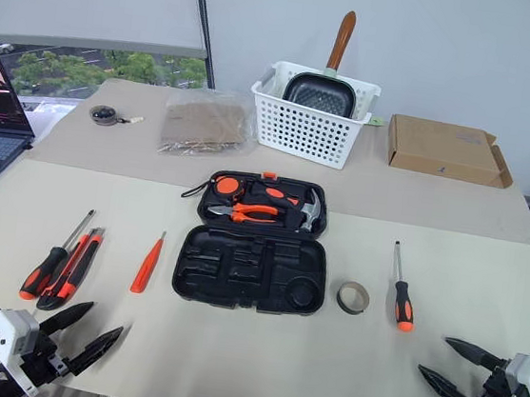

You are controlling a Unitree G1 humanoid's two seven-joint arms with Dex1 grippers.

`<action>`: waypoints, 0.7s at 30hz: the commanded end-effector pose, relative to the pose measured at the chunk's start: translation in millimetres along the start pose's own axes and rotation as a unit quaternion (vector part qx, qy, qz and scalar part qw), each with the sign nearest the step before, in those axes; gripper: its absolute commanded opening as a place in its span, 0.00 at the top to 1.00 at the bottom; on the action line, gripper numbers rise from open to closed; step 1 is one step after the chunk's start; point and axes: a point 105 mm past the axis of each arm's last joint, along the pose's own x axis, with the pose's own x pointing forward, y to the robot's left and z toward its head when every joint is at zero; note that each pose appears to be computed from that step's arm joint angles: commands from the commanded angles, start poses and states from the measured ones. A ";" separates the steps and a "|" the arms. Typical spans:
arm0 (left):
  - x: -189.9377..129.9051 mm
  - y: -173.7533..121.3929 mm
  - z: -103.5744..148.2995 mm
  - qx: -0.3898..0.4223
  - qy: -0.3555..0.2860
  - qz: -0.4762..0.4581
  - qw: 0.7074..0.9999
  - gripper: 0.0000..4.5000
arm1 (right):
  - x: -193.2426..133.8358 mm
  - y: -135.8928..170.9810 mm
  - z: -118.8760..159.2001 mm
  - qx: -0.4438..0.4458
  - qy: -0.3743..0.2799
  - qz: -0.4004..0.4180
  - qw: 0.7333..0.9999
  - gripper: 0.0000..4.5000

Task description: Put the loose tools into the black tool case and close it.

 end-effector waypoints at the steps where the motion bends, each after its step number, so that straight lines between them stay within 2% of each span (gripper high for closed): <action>1: -1.9 0.4 1.1 0.015 -0.011 -0.009 1.000 0.00 | -4.8 -4.6 5.9 -0.016 -0.010 -0.012 1.000 0.02; 7: -9.5 -7.6 -0.1 -0.003 -0.013 -0.044 0.999 0.00 | -4.5 -9.1 17.6 -0.025 -0.031 -0.023 0.999 0.02; 11: -12.8 -5.3 11.3 -0.025 -0.041 -0.039 0.998 0.00 | -1.1 -13.5 33.7 -0.035 -0.054 -0.021 0.998 0.02; 17: -18.3 31.9 64.3 -0.059 -0.150 0.034 0.986 0.00 | 31.1 -5.7 85.5 -0.062 -0.107 0.052 0.991 0.02; 21: -28.3 84.6 77.3 -0.070 -0.124 0.152 0.978 0.00 | 73.1 14.5 133.6 -0.100 -0.153 0.142 0.973 0.02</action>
